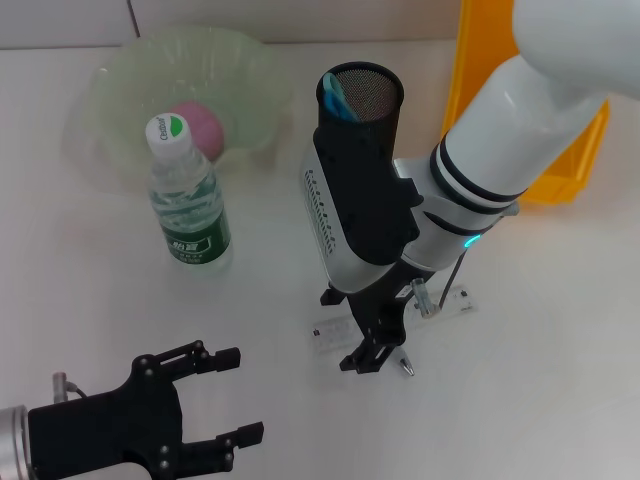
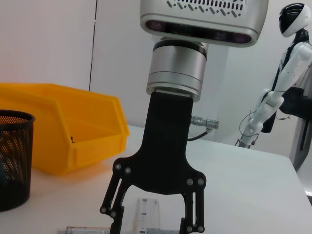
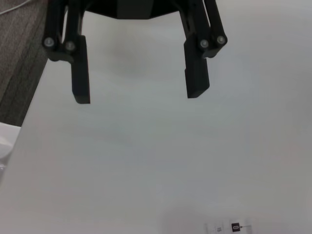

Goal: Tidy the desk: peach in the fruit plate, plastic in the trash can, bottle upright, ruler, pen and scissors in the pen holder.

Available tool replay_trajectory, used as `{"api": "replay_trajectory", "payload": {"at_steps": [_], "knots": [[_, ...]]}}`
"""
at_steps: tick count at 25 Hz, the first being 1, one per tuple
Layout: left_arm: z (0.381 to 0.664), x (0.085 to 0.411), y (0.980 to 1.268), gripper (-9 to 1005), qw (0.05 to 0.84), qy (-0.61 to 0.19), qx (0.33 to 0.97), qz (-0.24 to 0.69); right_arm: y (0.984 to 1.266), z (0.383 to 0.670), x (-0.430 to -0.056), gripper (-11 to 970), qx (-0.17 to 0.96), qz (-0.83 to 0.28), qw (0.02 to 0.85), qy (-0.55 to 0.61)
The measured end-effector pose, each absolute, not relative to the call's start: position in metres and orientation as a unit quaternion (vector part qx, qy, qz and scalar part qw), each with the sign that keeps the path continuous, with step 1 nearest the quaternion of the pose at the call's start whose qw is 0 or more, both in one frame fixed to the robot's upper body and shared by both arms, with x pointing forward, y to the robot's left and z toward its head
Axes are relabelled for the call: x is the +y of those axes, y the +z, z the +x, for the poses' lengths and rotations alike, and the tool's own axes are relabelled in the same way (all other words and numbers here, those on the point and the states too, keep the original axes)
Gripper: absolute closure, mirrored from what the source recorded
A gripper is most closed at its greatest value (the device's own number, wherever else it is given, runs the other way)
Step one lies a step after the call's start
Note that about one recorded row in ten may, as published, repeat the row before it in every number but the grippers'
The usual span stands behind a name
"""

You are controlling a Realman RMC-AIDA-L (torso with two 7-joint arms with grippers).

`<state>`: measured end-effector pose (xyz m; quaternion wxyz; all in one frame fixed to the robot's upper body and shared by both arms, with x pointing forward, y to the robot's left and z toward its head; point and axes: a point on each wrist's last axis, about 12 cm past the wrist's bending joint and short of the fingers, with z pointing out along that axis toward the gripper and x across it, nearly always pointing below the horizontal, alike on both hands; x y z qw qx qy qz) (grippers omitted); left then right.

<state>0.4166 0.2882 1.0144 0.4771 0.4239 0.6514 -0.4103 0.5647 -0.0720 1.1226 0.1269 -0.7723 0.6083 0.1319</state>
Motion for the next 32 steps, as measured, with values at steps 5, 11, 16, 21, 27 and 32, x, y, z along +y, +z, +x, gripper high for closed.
{"api": "replay_trajectory", "payload": {"at_steps": [5, 11, 16, 21, 27, 32], "knots": [[0.417, 0.287, 1.014, 202, 0.478, -0.411, 0.651, 0.424, 1.121, 0.565, -0.073, 174, 0.610, -0.771, 0.124, 0.131], [0.418, 0.286, 1.014, 202, 0.478, -0.410, 0.650, 0.425, 1.120, 0.565, -0.072, 254, 0.612, -0.770, 0.124, 0.129], [0.419, 0.285, 1.015, 202, 0.483, -0.408, 0.647, 0.426, 1.118, 0.566, -0.073, 451, 0.616, -0.768, 0.122, 0.128], [0.419, 0.284, 1.016, 202, 0.484, -0.410, 0.644, 0.427, 1.124, 0.567, -0.071, 569, 0.629, -0.754, 0.133, 0.134], [0.421, 0.282, 1.017, 202, 0.484, -0.412, 0.641, 0.430, 1.160, 0.578, -0.082, 570, 0.665, -0.710, 0.179, 0.147], [0.426, 0.277, 1.019, 202, 0.486, -0.415, 0.635, 0.434, 1.214, 0.595, -0.109, 571, 0.705, -0.634, 0.280, 0.149]]}}
